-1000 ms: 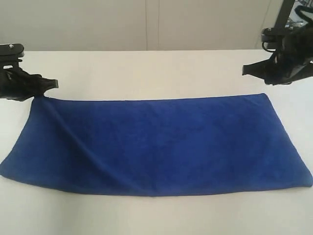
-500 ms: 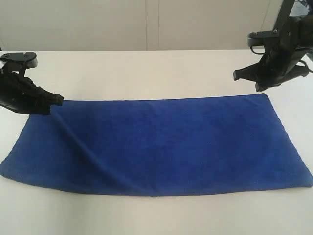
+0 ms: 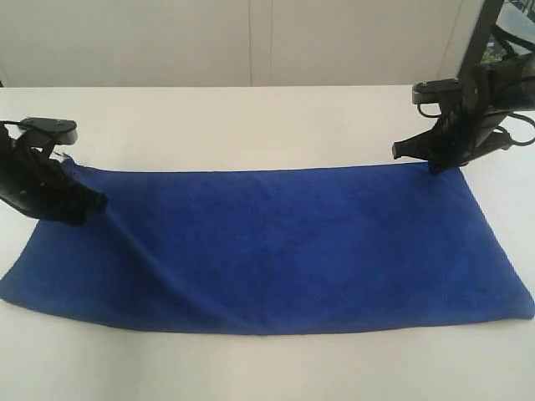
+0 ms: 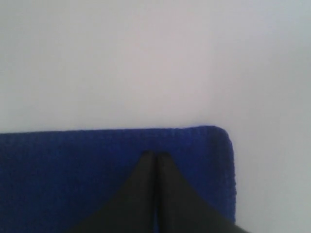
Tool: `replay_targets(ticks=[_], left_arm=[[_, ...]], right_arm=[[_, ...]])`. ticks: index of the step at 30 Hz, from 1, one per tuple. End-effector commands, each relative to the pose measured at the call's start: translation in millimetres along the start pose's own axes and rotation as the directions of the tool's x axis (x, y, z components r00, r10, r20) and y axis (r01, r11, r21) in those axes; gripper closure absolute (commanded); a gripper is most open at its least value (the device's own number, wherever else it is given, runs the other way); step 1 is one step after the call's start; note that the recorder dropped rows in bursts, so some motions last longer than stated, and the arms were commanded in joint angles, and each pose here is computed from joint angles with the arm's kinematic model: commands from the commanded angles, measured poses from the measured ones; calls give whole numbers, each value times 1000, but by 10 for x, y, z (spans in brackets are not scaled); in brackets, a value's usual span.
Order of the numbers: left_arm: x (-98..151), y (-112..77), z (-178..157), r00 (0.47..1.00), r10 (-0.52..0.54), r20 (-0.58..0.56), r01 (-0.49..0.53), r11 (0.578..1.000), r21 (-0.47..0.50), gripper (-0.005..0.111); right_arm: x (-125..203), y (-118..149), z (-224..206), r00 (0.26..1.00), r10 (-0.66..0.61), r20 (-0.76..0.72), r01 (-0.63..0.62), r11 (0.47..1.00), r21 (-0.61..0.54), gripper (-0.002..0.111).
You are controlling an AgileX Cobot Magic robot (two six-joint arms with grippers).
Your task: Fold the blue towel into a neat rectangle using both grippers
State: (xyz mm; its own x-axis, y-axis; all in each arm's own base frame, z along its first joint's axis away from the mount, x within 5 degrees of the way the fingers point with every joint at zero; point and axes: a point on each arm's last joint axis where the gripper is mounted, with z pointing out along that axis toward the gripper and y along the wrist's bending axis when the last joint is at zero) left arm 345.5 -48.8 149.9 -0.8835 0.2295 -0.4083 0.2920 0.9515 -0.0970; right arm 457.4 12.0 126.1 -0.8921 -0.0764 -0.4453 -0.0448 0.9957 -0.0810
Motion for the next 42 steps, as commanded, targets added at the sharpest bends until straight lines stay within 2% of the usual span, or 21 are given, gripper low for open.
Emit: replay_targets(ticks=[1,7,15,20,27,33,36,40,42], left_arm=[[80,10,77,997,36,-76,-34,999,17,107],[175,48,91,972,153,-179,-154,988,6,107],[201,42,86,966,159,-206,-159,987,17,107],[146,37,28,972,156,-176,-157,988,9,107],[-51,-22,-389,981,166,-102,-167,986,4,107],[-34,-102,-737,979,179,-101,-178,984,24,107],[41,-129,-854,976,139,-165,-135,990,39,107],[204,-79,-926,952,37,-304,-45,999,-18,107],[282,-30,-933,946,-14,-323,2,999,-38,107]], right_arm=[[-17,-60,5,1000,-11,11,11,1000,12,108],[-6,-61,7,1000,-11,0,11,1000,12,108],[-1,-62,7,1000,-11,-5,11,1000,13,108],[1,-62,7,1000,-11,-8,11,1000,13,108],[-29,-68,-59,1000,-10,6,10,1000,14,108],[-115,-94,-331,999,-5,36,5,1000,21,108],[-139,-112,-501,999,-2,32,1,1000,26,108],[-138,-134,-707,1000,-14,4,14,999,34,108],[-137,-142,-783,1000,-24,-4,24,999,37,108]])
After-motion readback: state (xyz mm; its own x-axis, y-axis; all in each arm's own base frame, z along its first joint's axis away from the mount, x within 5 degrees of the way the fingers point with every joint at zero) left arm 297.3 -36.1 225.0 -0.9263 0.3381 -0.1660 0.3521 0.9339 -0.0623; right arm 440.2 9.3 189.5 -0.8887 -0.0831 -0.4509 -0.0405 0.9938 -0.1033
